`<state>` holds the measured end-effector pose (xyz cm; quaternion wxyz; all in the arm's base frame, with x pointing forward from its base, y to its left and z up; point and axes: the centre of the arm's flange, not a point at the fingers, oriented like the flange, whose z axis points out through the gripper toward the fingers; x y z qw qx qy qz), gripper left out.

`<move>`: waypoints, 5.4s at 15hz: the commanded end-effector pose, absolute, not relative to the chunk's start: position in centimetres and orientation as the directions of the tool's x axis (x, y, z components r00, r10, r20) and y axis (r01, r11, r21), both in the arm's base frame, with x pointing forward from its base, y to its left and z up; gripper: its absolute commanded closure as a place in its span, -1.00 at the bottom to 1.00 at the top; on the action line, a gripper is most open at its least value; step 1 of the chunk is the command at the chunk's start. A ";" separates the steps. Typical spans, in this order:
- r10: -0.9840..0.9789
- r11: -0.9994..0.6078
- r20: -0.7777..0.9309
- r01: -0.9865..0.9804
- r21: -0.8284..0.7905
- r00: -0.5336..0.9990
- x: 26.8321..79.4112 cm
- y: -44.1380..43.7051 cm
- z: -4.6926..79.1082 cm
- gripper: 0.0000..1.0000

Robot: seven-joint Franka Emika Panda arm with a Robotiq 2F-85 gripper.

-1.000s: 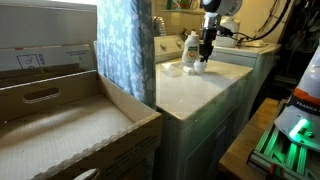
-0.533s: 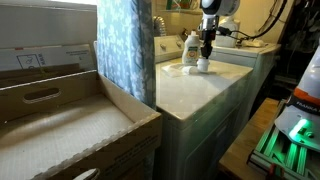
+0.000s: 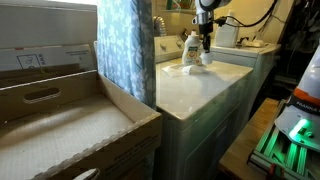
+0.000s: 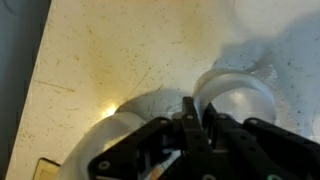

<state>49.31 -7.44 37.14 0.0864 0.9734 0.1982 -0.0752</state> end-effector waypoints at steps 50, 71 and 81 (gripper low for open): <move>-0.492 -0.765 -0.113 -0.367 0.530 0.863 53.2 1.2 36.7 -1.00; -0.922 -0.139 0.305 -0.938 0.319 0.240 54.0 -2.4 33.5 -1.00; -0.975 -0.096 0.186 -0.985 0.143 0.122 53.8 -1.9 30.4 -1.00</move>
